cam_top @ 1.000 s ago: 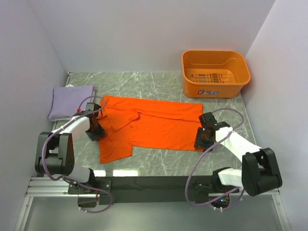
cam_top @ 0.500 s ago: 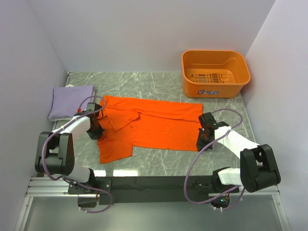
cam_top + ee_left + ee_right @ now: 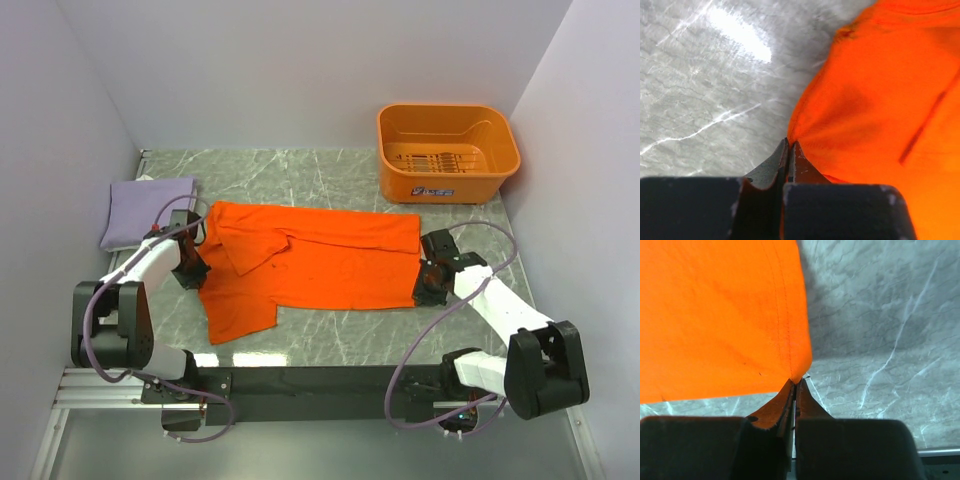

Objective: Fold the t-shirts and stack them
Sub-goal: Fold the tshirt

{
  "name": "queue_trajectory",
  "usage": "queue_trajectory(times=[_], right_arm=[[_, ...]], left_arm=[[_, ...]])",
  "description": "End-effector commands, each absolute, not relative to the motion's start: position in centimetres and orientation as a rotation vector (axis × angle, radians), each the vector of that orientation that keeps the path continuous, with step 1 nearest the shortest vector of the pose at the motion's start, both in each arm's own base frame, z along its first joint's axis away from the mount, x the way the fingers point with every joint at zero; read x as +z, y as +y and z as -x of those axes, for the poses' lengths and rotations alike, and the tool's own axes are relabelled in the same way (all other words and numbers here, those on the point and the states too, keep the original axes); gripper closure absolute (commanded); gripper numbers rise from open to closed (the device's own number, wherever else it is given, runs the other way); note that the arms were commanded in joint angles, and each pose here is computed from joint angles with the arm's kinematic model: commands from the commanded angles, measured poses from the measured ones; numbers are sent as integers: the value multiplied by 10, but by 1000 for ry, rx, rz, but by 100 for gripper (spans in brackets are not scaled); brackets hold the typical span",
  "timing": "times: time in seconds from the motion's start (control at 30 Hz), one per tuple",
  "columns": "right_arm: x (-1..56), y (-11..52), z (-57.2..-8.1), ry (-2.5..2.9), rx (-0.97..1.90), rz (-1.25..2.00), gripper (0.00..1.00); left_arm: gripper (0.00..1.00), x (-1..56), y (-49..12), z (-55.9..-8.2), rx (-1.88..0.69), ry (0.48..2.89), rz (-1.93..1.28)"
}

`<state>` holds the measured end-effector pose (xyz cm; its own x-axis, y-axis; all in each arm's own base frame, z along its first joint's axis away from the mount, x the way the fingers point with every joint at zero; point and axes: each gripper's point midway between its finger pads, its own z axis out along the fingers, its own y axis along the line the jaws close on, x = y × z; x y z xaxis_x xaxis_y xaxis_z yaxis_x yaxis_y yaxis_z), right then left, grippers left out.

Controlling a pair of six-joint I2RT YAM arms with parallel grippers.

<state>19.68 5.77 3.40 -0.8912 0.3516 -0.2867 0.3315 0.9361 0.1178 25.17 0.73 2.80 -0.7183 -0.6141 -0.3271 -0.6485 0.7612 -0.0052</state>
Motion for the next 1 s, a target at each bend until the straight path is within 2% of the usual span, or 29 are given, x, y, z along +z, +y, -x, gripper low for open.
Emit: queue_trajectory(times=[0.0,0.47,0.97], right_arm=[[57,56,-216,2717,111,-512,100],[83,50,-268,2657,142,-529,100],[69,41,-299,2642,202,-657,100]], left_arm=[[99,55,4,-265,88,2617,946],[99,82,-13,-314,-62,2624,919],[99,87,-11,-363,-171,2622,954]])
